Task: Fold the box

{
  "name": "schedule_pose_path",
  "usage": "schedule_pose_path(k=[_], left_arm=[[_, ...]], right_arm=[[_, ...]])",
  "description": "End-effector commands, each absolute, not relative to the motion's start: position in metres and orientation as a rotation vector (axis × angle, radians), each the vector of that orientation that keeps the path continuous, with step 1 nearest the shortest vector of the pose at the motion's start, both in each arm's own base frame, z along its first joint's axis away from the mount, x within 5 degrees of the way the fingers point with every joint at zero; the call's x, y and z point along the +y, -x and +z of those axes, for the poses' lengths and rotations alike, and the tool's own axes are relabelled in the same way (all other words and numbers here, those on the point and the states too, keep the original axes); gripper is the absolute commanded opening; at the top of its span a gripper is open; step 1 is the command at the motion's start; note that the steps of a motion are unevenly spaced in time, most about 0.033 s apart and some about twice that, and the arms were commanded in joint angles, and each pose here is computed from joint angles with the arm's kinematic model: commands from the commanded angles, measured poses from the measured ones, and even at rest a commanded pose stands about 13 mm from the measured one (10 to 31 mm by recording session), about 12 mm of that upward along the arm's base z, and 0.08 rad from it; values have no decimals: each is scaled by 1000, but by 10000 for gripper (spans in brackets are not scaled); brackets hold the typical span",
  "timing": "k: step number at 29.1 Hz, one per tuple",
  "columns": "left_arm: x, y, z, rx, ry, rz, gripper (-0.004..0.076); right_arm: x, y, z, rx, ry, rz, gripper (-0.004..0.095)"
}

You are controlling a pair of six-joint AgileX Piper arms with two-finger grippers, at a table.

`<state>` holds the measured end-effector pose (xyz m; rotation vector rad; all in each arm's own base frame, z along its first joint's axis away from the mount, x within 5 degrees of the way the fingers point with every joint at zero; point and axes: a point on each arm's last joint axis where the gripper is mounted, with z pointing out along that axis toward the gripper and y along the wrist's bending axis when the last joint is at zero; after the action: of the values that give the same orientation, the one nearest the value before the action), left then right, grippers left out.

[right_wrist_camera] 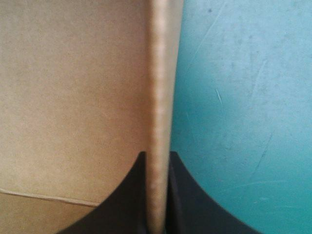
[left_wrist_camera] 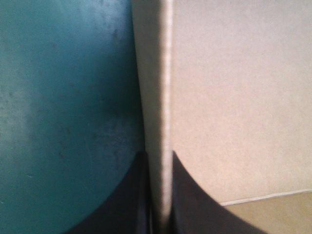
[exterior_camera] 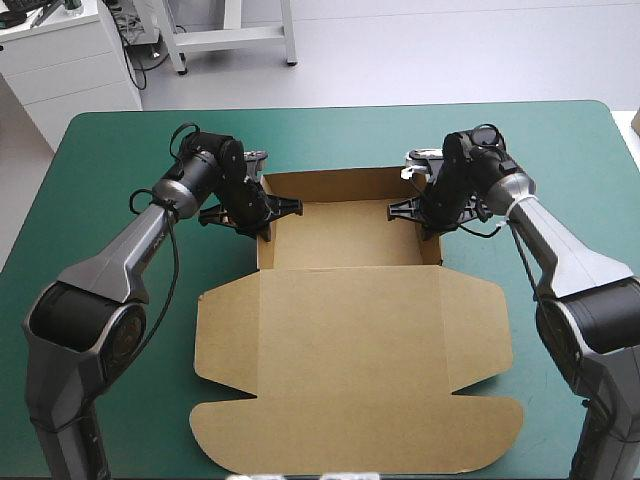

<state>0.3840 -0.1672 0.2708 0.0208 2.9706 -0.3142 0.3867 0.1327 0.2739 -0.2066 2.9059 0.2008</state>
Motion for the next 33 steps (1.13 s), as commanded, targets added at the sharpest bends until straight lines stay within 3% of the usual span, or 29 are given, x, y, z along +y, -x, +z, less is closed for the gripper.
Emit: schedule_pose_path(k=[1,15,18,21,25,27,29,33], left_arm=[[-159,-386,282,2924,-59,-251,-32],[-157,-387,275,2949,-123,-172,-31],[-159,-386,275,2944,-231,-199,15],[-160,-385,275,2948,-269,-217,140],[-160,-385,275,2951,-245,-219,388],[-160,-385,275,2958,-185,-222,461],[-160,-386,276,2953,-178,-225,487],[-161,-389,288,2914,-178,-241,487]], right_arm=[[132,-385,304,2788,210,256,-17],[141,-387,306,2731,280,236,-17],[142,-386,306,2728,345,246,19],[142,-384,305,2739,366,251,155],[142,-384,305,2753,350,253,469],[143,-384,305,2749,326,261,607],[143,-385,305,2745,318,264,725],[141,-385,305,2745,293,246,771]])
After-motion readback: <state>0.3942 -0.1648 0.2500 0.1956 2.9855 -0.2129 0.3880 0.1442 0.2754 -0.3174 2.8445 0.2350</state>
